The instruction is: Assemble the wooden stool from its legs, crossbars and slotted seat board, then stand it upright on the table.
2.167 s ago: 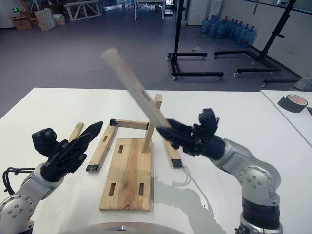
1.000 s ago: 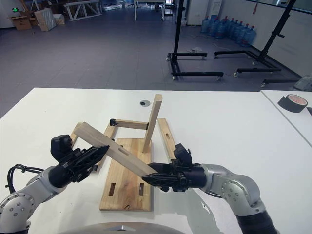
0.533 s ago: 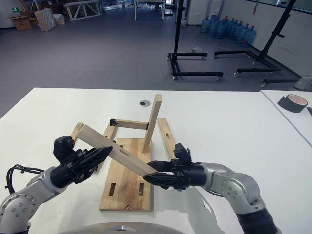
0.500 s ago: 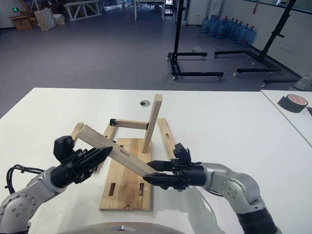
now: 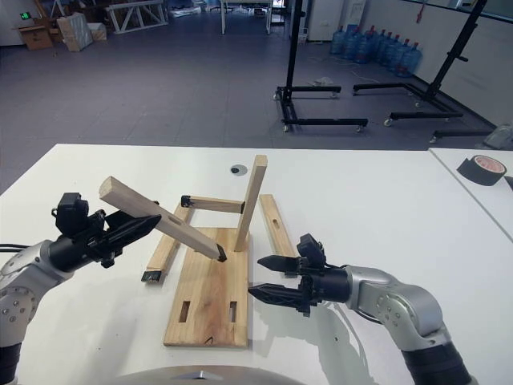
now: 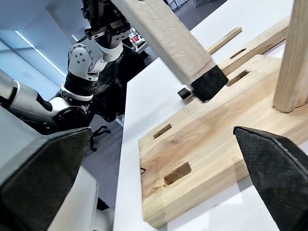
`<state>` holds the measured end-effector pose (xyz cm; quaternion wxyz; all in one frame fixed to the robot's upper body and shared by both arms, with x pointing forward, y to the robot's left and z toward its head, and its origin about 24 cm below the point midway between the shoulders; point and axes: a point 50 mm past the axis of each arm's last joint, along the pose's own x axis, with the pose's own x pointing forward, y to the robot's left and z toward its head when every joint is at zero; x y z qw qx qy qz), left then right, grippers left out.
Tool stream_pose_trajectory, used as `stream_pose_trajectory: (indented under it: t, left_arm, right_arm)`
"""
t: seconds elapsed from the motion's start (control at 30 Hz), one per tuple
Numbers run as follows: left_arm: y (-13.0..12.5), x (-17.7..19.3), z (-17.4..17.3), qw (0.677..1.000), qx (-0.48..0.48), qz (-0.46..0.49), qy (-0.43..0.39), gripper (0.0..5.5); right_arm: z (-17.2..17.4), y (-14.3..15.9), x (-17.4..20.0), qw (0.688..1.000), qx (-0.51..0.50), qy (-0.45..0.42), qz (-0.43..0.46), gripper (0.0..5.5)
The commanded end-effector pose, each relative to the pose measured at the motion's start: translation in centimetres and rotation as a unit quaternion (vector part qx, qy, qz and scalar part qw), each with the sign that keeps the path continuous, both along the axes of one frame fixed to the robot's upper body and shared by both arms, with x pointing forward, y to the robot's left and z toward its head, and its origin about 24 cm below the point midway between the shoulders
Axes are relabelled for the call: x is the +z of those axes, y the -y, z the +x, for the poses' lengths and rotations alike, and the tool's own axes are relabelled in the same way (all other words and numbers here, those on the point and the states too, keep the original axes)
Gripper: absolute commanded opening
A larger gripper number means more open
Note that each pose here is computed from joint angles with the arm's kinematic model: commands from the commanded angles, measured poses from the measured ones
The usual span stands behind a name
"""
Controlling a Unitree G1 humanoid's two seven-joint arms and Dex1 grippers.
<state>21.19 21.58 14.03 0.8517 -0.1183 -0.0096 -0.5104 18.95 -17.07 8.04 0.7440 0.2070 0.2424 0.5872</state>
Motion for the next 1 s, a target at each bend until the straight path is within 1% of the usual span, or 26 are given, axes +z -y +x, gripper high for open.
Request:
stream_pose_trajectory:
  t: [0.03,0.2,0.43,0.7,1.0]
  left_arm:
    - [-0.4,0.1,0.9,0.998,0.014,0.055,0.033,2.04]
    - [-0.7,0.0,1.7,0.993,0.019,0.099,0.056,2.04]
    - [-1.2,0.5,2.4,0.989,0.009,0.128,0.076,2.04]
    - [-1.2,0.3,2.6,0.983,-0.028,0.167,0.073,2.04]
    - [-0.7,-0.7,2.7,0.973,-0.099,0.203,0.037,2.04]
  right_arm:
    - [0.5,0.1,0.1,1.000,-0.009,0.018,-0.012,5.40]
    - [0.6,0.2,-0.1,0.999,-0.014,0.024,-0.019,5.40]
    - [0.7,-0.1,-0.5,0.999,-0.014,0.025,-0.027,5.40]
    - [0.8,-0.2,-0.6,0.999,-0.017,0.025,-0.027,5.40]
    - [0.9,-0.3,-0.7,0.999,-0.012,0.026,-0.031,5.40]
